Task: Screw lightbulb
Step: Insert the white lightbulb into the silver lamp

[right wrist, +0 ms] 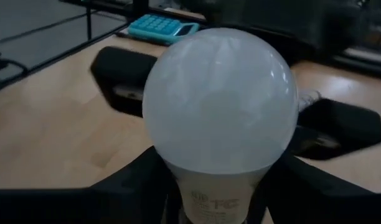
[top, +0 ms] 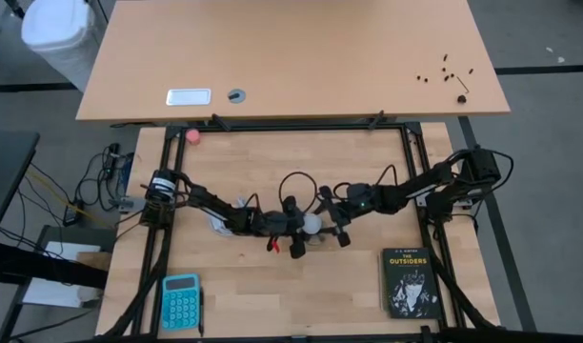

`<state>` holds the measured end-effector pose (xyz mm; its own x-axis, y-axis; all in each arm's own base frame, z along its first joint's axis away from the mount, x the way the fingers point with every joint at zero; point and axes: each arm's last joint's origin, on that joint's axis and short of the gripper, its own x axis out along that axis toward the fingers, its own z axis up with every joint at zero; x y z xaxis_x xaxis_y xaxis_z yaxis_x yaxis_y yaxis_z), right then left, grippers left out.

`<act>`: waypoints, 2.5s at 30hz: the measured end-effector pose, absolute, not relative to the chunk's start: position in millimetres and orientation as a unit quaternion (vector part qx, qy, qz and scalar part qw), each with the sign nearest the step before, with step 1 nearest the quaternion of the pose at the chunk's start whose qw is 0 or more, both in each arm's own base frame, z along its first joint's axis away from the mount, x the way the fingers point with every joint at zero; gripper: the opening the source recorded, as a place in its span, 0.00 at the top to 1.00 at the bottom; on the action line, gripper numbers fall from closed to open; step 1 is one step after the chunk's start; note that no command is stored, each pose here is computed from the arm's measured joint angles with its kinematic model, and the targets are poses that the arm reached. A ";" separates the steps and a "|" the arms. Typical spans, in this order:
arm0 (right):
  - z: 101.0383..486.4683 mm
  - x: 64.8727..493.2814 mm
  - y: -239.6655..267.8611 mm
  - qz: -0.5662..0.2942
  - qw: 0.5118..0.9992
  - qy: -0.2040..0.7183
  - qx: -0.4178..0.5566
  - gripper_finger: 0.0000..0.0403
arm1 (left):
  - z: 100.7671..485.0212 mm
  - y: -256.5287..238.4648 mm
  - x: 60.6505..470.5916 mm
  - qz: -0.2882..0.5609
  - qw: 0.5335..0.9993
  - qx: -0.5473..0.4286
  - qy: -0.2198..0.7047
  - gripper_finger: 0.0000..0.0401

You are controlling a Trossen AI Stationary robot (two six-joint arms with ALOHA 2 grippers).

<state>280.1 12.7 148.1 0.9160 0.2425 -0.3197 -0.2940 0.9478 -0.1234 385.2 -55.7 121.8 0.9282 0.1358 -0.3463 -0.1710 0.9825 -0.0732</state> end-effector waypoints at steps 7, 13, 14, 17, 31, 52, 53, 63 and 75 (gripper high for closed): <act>144.1 276.2 7.1 0.116 0.979 0.161 -0.040 0.43 | 121.6 -60.9 383.8 0.102 0.979 -0.035 0.171 0.56; 139.4 269.7 6.8 0.090 0.983 0.157 -0.025 0.43 | 121.6 -62.0 383.0 0.125 0.978 -0.027 0.168 0.56; 139.4 269.7 7.3 0.087 0.983 0.157 -0.024 0.43 | 121.6 -62.0 383.0 0.125 0.978 -0.027 0.168 0.56; 139.6 269.9 10.1 0.083 0.984 0.158 -0.025 0.43 | 121.6 -61.7 382.9 0.131 0.977 -0.031 0.167 0.56; 136.8 268.5 24.4 0.009 0.984 0.176 0.017 0.43 | 122.2 -59.4 382.6 0.183 0.969 -0.067 0.151 0.56; 143.5 276.4 48.7 -0.165 0.966 0.175 0.097 0.43 | 127.4 -58.5 387.3 0.227 0.960 -0.083 0.139 0.56; 143.6 276.4 48.9 -0.163 0.966 0.175 0.095 0.43 | 127.4 -58.6 387.2 0.227 0.960 -0.083 0.139 0.56; 142.9 276.5 46.7 -0.108 0.972 0.204 0.050 0.35 | 126.4 -61.9 386.6 0.217 0.962 -0.079 0.147 0.56; 161.9 256.8 40.1 -0.057 0.964 0.261 0.013 0.20 | 125.8 -60.3 385.7 0.227 0.959 -0.079 0.152 0.56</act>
